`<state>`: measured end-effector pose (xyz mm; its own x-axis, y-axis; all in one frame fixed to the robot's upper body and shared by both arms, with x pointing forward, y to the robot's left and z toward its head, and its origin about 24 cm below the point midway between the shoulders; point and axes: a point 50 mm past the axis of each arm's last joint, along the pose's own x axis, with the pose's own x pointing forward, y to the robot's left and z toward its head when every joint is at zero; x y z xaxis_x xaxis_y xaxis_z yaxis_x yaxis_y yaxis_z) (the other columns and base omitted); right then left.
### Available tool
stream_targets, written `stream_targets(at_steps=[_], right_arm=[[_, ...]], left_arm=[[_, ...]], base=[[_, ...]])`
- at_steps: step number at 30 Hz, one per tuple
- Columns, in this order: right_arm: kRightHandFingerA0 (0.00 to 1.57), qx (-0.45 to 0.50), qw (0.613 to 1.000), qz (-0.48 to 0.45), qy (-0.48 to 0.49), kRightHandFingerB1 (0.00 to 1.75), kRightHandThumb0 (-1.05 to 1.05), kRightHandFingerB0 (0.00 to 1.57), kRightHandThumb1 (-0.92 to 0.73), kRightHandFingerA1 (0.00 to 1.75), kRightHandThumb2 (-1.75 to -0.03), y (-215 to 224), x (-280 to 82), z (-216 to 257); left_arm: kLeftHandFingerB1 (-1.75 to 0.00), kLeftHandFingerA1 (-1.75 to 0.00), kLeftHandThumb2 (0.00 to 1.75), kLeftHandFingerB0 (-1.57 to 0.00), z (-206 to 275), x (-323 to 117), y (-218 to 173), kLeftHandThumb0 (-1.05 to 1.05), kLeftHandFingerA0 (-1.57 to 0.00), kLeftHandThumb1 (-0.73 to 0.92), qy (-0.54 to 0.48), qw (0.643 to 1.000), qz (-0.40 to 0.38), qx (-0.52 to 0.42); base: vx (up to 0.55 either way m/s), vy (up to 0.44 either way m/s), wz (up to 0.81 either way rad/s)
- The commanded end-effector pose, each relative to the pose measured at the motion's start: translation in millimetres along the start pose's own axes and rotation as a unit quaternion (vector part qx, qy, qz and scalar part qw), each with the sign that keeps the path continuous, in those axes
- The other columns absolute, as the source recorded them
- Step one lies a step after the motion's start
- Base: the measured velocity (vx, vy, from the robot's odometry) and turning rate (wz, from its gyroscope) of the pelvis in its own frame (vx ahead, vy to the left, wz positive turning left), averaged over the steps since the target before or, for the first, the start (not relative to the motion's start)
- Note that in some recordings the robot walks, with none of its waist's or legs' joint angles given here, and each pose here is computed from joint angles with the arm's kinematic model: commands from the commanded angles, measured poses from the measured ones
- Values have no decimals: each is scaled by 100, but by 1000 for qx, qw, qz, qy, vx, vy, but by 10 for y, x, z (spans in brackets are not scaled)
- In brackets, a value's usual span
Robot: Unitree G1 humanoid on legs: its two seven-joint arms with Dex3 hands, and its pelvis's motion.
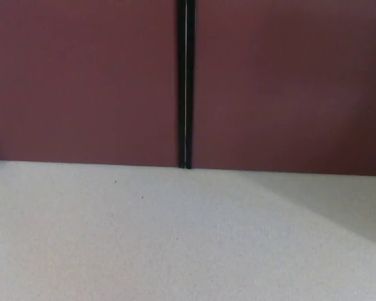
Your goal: The robot walks towards the door handle and put its right hand on it and twist the handle
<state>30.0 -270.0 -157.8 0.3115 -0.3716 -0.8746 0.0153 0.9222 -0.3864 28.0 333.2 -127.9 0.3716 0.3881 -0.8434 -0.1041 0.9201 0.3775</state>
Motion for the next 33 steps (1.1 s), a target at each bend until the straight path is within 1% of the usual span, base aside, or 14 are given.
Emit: stream_targets(at_steps=[1, 9, 16, 26, 27, 30, 33], right_arm=[[66, 3, 1000, -11, -14, 50, -39, 50, -53, 57, -75, -37, -5, 5], [66, -3, 1000, -12, -14, 50, -39, 49, -53, 58, -76, -28, -8, -3], [67, 4, 1000, -12, -13, 49, -37, 49, -53, 57, -75, -18, -2, 17], [67, 5, 1000, -12, -17, 49, -37, 48, -54, 58, -75, -44, -4, 13], [78, 6, 999, -31, -16, 38, -25, 50, -63, 54, -60, -62, -5, 11], [79, 1, 998, -52, -21, 37, -23, 49, -63, 61, -59, -68, -18, -8], [79, 2, 998, -58, -22, 37, -23, 49, -63, 61, -59, -64, -21, -8]], left_arm=[[-47, -56, 95, -15, 4, -10, 28, 2, -34, 59, -12, 1000, -4, -3], [-47, -56, 95, -16, -15, -21, 39, 1, -33, 59, -14, 1000, -2, -3], [-47, -57, 95, -16, -2, -13, 38, 1, -35, 59, -14, 1000, 0, -13], [-47, -57, 95, -16, 0, -15, 42, 1, -36, 59, -16, 1000, -1, 0], [-47, -56, 95, -16, 4, -15, 51, 3, -34, 58, -17, 1000, 2, 4], [-47, -55, 95, -15, -9, -18, 58, 3, -33, 58, -13, 1000, 6, 2], [-47, -55, 95, -15, -4, -14, 56, 3, -33, 58, -13, 1000, 8, 2]], base=[[0, 0, 0], [0, 0, 0], [0, 0, 0], [-8, -10, 3], [0, 0, 0], [7, 69, -3], [98, 198, -4]])
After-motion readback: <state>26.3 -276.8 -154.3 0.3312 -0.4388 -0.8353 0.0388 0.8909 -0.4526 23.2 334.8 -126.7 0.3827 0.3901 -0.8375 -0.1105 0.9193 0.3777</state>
